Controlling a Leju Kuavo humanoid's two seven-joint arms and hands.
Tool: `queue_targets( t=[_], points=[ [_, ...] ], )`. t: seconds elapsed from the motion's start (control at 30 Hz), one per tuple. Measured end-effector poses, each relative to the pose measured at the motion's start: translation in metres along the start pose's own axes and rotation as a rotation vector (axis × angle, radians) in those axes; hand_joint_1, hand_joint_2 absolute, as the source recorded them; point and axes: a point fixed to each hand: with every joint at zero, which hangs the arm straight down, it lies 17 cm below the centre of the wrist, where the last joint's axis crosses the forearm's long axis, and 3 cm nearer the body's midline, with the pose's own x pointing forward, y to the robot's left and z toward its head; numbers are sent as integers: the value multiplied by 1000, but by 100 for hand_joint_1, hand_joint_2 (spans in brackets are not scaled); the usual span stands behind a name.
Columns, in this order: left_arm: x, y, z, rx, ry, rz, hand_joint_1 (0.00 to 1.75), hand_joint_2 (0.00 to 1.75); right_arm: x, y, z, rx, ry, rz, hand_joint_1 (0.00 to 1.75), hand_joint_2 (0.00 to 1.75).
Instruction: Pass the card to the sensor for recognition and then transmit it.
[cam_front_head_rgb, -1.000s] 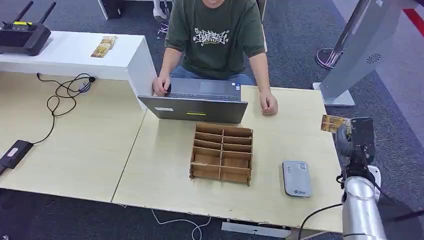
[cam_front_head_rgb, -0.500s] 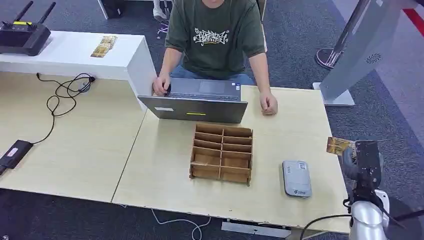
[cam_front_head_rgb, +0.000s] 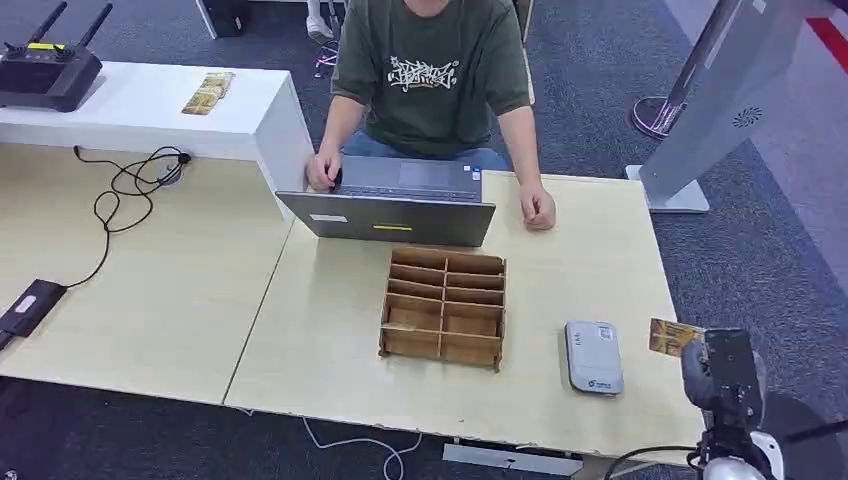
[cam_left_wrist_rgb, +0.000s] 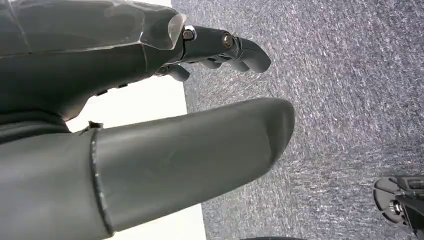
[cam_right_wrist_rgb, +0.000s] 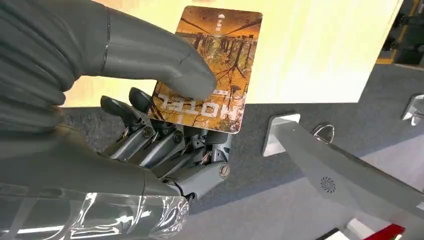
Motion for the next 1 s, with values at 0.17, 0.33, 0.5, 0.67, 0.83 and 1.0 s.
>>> queue_targets(
  t=[0.17,0.33,0.5,0.67,0.83,1.0],
  points=[
    [0,0,0,1,-2,-6,0,0,1,8,9,19,3,-3,175,175],
    [1,-1,0,0,-3,-10,0,0,2,18,12,46,19,-6,175,175],
    [1,-2,0,0,-4,-18,0,0,2,26,15,58,30,-19,175,175],
    [1,-2,0,0,-3,-26,0,0,3,33,16,73,34,-27,175,175],
    [1,-2,1,-1,-4,-31,0,0,8,40,6,91,33,-42,175,175],
    [1,-2,1,0,-4,-34,0,0,14,47,-6,105,34,-56,175,175]
  ],
)
